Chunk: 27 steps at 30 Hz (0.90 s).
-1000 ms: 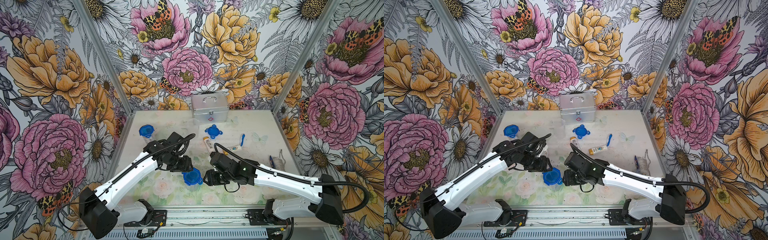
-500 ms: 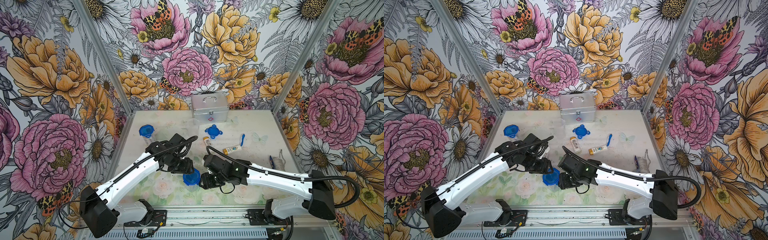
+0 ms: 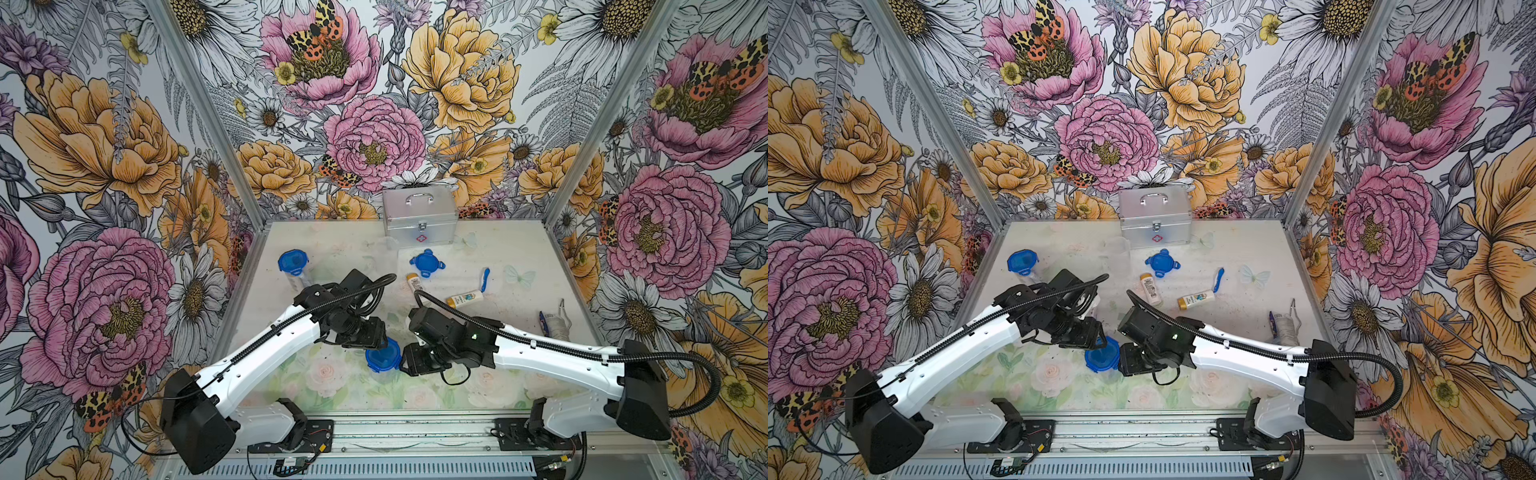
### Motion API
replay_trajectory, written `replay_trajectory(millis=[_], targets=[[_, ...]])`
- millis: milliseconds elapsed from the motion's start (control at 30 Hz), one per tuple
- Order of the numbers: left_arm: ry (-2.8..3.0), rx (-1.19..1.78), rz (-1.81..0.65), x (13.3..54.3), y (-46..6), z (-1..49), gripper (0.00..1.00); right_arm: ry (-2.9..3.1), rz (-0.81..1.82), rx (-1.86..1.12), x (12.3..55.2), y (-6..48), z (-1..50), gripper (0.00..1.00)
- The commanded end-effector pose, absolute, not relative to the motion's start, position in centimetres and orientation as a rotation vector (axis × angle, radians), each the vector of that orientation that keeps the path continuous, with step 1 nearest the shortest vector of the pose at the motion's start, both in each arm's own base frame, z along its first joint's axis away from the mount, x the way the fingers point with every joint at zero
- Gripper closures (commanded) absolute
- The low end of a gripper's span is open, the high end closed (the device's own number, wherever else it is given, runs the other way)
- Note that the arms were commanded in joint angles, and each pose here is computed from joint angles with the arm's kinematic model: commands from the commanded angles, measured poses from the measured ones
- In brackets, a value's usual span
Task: Pack away toiletry kits
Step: Close the fastener on the container.
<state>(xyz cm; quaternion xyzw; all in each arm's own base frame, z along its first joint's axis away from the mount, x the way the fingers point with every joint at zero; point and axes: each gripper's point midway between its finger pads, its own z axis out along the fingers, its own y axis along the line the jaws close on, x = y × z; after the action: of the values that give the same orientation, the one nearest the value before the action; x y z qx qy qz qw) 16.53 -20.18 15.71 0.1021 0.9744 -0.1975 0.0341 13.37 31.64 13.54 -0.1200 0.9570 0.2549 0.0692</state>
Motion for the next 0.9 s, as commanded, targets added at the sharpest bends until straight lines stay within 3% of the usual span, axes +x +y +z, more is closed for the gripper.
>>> replay_trajectory(millis=[0, 867], targets=[[3.03, 0.354, -0.674, 15.4, -20.9, 15.3, 0.41, 2.852, 0.726, -0.335, 14.9, 31.8, 13.0, 0.49], [3.018, 0.224, -0.871, 14.7, -22.4, 15.6, 0.43, 2.754, 0.867, -0.298, 16.6, 33.7, 14.4, 0.5]])
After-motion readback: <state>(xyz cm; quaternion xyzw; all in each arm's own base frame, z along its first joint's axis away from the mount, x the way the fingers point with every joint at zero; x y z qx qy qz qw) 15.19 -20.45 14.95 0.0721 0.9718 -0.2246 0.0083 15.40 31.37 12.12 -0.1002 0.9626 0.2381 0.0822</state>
